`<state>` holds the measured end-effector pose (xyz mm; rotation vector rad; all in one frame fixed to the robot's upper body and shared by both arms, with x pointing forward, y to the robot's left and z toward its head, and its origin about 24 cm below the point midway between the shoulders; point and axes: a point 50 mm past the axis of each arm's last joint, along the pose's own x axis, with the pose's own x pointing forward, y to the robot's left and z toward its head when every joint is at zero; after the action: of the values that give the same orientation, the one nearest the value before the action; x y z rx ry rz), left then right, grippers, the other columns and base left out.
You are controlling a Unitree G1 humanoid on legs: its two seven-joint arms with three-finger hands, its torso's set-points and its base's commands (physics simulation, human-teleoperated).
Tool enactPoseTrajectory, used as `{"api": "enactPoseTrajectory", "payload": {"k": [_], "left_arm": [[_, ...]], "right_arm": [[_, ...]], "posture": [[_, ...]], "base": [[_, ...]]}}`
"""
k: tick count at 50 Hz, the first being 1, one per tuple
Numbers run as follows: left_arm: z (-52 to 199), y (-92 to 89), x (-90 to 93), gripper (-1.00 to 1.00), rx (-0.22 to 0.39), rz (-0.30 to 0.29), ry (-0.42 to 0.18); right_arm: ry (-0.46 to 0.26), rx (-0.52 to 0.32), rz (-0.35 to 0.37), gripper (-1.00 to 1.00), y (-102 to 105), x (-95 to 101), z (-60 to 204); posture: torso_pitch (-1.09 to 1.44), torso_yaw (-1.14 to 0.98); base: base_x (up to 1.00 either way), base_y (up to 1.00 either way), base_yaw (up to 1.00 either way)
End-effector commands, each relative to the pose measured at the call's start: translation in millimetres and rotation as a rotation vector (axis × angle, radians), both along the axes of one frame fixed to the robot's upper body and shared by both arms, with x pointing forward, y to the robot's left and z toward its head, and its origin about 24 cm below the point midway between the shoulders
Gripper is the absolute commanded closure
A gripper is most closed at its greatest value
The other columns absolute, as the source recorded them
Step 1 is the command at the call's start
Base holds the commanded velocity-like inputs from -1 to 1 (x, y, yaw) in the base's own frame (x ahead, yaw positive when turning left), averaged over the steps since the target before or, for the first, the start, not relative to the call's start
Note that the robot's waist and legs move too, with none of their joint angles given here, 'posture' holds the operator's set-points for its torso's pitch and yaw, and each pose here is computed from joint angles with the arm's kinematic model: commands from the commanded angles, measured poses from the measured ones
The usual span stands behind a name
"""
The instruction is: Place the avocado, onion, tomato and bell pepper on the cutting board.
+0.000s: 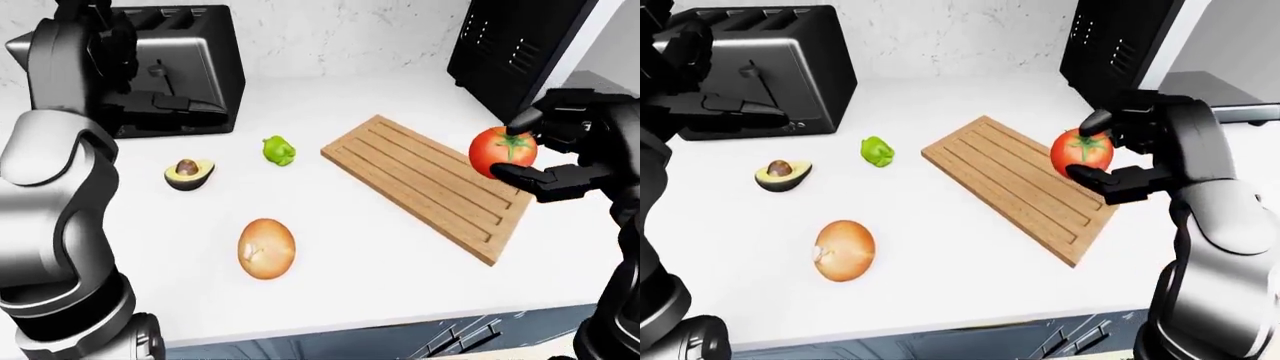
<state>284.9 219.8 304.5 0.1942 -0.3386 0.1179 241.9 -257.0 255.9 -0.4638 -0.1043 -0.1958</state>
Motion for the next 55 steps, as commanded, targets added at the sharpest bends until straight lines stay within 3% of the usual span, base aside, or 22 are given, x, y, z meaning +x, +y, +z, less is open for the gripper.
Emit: {"api": "enactPoseTrajectory", "payload": {"k": [1, 30, 49, 55], "left_arm": [[15.1, -0.6, -6.8, -1.0, 0.015, 0.003, -0.082], [12.6, 1.1, -7.6, -1.0, 0.02, 0.01, -0.075], [15.7, 1.7, -7.8, -1.0, 0.024, 0.01, -0.077], [15.9, 2.3, -6.4, -1.0, 0.023, 0.015, -0.075]], "right_arm": [[-0.087, -0.041, -0.011, 0.52, 1.5, -3.9, 12.4], [-0.043, -0.049, -0.12, 0.47, -13.2, 0.2, -16.8], [-0.027, -0.061, -0.124, -0.11, -15.0, -8.9, -16.8], [-0.025, -0.054, -0.11, -0.18, -11.8, -3.6, -19.0]], "posture": [[0.0, 0.0], [0.0, 0.0], [0.0, 0.0], [0.0, 0.0]], "base": [[0.0, 0.0, 0.0], [0.0, 0.0, 0.0], [0.0, 0.0, 0.0], [0.0, 0.0, 0.0]]}}
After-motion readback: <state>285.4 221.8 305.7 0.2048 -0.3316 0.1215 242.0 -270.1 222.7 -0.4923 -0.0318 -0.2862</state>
